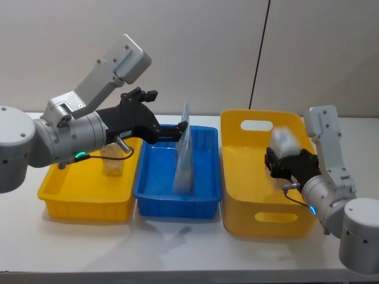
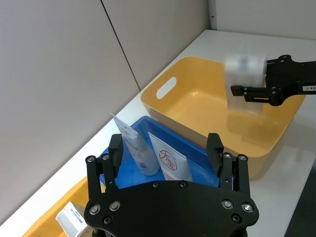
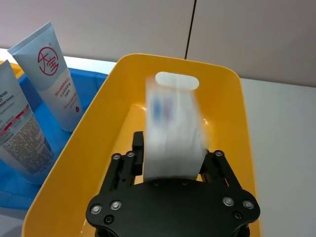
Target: Bimanual collaborative sorting of washing and personal care products
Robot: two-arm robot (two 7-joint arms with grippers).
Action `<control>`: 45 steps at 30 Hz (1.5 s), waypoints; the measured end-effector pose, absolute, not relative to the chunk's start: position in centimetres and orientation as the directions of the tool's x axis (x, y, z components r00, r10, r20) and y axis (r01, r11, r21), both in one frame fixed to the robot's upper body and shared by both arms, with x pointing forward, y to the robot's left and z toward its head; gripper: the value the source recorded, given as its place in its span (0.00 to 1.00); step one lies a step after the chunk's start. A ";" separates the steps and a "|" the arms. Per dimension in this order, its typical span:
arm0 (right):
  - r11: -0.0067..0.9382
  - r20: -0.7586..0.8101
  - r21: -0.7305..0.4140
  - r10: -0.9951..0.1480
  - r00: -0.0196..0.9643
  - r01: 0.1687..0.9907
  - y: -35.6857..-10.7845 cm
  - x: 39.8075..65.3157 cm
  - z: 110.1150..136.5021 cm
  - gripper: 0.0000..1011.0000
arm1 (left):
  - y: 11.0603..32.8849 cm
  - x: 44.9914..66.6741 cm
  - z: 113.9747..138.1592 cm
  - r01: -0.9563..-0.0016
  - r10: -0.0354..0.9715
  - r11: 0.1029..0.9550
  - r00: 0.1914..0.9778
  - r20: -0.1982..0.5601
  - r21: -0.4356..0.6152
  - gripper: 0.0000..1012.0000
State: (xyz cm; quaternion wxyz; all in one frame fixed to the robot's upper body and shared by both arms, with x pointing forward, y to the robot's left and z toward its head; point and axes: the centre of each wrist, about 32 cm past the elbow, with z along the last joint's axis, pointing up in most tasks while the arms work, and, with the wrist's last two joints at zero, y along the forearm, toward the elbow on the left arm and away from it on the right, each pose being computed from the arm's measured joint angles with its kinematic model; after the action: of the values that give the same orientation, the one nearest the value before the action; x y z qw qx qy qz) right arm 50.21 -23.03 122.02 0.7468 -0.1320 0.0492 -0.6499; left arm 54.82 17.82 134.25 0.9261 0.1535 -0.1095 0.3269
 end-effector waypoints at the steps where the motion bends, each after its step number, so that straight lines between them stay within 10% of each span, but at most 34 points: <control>1: 0.120 0.098 -0.262 -0.984 0.150 0.957 -23.0 50.2 122.0 0.54 | 17.8 54.8 134.3 -0.639 0.572 0.739 0.762 0.303 0.213 0.99; 17: 0.121 0.098 -0.270 -0.984 0.152 0.955 -22.9 50.4 121.9 0.99 | 17.8 54.8 134.2 -0.640 0.573 0.738 0.762 0.303 0.213 0.99; 45: 0.240 0.077 -0.279 -0.960 0.271 0.930 -21.0 49.6 122.6 0.99 | 17.8 54.8 134.2 -0.640 0.573 0.738 0.762 0.303 0.213 0.99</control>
State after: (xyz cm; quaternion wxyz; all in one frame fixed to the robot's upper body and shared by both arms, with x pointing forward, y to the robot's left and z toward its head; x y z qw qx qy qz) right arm 49.62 -21.03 122.62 0.7854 -0.1356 0.0547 -0.6014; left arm 54.81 17.82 134.24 0.9259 0.1536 -0.1094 0.3275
